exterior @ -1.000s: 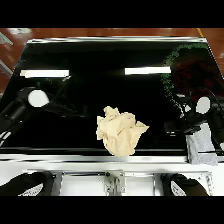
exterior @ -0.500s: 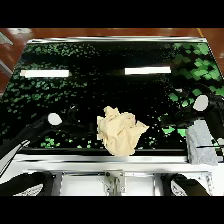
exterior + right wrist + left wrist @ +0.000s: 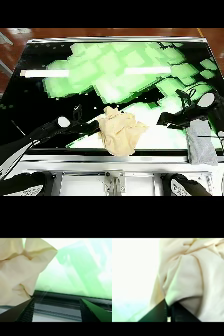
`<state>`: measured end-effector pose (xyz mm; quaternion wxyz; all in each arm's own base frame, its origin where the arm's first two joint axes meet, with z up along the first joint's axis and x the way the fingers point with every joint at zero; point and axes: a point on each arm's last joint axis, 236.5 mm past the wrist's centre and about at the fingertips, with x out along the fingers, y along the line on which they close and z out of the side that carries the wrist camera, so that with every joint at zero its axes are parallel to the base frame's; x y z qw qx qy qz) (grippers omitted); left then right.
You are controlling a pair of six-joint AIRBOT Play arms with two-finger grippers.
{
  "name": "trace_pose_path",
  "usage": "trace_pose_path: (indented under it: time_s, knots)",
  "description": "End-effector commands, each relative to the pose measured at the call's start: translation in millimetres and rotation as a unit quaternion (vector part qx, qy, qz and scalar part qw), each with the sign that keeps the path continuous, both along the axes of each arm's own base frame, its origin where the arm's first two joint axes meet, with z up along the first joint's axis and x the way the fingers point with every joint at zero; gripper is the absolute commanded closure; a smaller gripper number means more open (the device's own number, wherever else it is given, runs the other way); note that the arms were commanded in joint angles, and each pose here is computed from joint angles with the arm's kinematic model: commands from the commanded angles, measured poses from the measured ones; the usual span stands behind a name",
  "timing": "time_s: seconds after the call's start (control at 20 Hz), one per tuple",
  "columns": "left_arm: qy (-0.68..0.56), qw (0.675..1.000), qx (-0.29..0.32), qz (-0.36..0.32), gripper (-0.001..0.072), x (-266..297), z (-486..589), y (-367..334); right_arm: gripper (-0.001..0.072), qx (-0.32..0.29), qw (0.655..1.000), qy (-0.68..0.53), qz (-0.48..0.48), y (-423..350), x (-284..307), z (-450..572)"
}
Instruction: Fold the shirts.
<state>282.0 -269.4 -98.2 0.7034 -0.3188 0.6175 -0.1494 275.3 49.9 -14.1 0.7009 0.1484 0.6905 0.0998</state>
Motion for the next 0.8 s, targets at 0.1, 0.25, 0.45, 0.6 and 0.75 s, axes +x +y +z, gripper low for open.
trace_pose_path:
  time_s: [0.1,0.25,0.45,0.6,0.75]
  knots:
    - [-0.005,0.999,-0.034,-0.015,0.067,-3,10,-15,0.0029,0.135,0.988,0.063,-0.048,46,0,-43]
    - [-0.013,0.998,-0.041,-0.039,0.0671,-10,19,-19,0.003,0.173,0.978,0.063,-0.098,59,18,-64]
    - [-0.048,0.997,-0.051,-0.042,0.0671,-4,42,-20,0.003,0.18,0.974,0.074,-0.115,66,23,-76]
    - [-0.075,0.994,-0.055,-0.053,0.0671,1,55,-22,0.003,0.161,0.98,0.089,-0.078,85,13,-91]
    - [-0.09,0.992,-0.056,-0.062,0.0671,4,61,-24,0.046,0.144,0.985,0.077,-0.056,101,13,-103]
